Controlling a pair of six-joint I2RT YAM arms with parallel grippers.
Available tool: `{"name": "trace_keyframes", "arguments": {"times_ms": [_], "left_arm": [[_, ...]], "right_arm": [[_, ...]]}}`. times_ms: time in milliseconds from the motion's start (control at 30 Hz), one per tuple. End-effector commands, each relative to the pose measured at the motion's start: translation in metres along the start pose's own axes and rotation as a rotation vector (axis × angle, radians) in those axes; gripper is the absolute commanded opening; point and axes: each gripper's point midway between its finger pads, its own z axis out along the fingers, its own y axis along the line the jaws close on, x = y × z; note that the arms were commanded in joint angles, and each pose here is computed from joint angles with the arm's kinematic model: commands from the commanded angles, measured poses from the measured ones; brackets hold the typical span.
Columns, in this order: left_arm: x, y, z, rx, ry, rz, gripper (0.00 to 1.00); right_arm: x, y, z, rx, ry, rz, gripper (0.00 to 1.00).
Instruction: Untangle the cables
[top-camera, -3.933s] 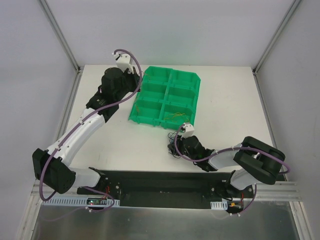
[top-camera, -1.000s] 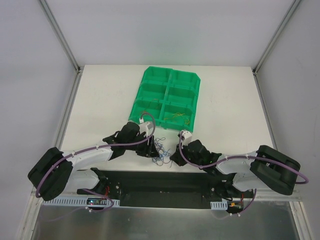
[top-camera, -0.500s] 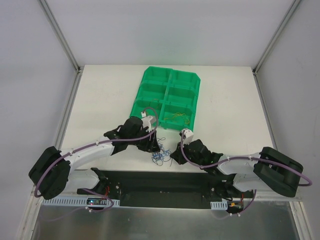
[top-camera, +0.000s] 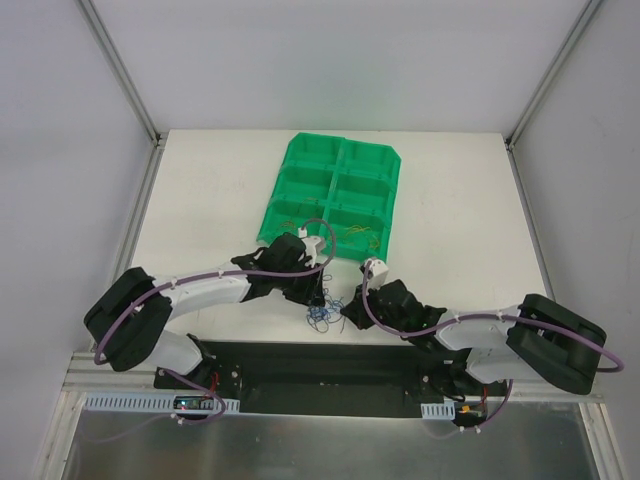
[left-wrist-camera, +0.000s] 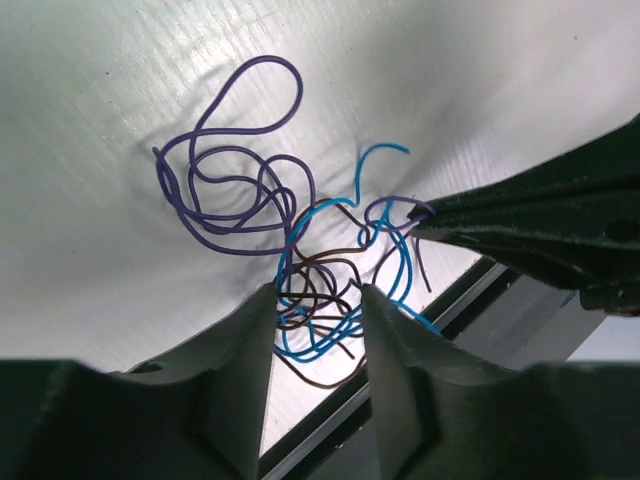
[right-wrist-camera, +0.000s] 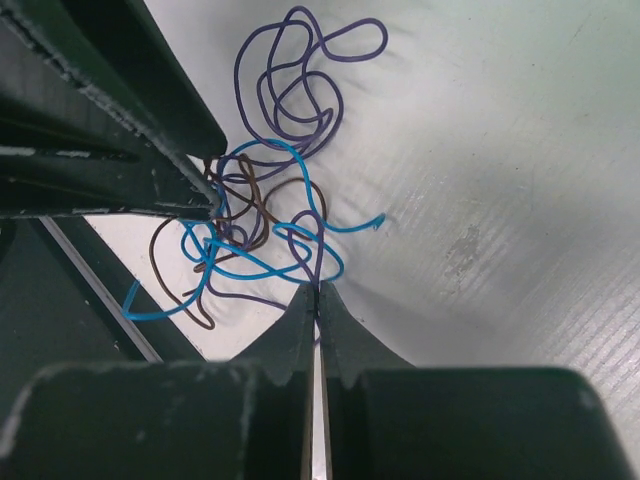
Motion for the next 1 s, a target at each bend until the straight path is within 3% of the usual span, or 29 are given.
{"name": "trace_keyframes", "arguments": {"times_ms": [0,100,233,333,467,767,967], "left_arm": [[-0.011,-0.005,0.004,-0.011,-0.013,0.037,0.31],[-0.010,-0.006,0.000,-0.009,-0.027,0.045,0.14],[-0.018,-0.012,-0.018,0.006,-0.095,0.083,0.00],[-0.033,-0.023,-0.040,0.029,-0.180,0.118,0.00],[-0.066,-0.046,-0.090,0.063,-0.388,0.222,0.00],[-0.134,-0.064,-0.247,-0.102,-0.926,0.456,0.00],[-0.148,-0.082,-0.307,-0.134,-1.024,0.491,0.00]], "right_arm": [[-0.009,0.004,0.003,-0.011,-0.046,0.007,0.01],[-0.010,0.002,0.002,0.002,-0.051,0.009,0.01],[-0.010,-0.016,0.005,0.106,-0.054,0.018,0.01],[-0.009,-0.032,0.004,0.200,-0.052,0.037,0.01],[-0.008,-0.064,-0.006,0.373,-0.085,0.068,0.01],[-0.010,-0.119,-0.051,0.698,-0.177,0.128,0.01],[-0.030,-0.131,-0.079,0.793,-0.256,0.101,0.01]]}}
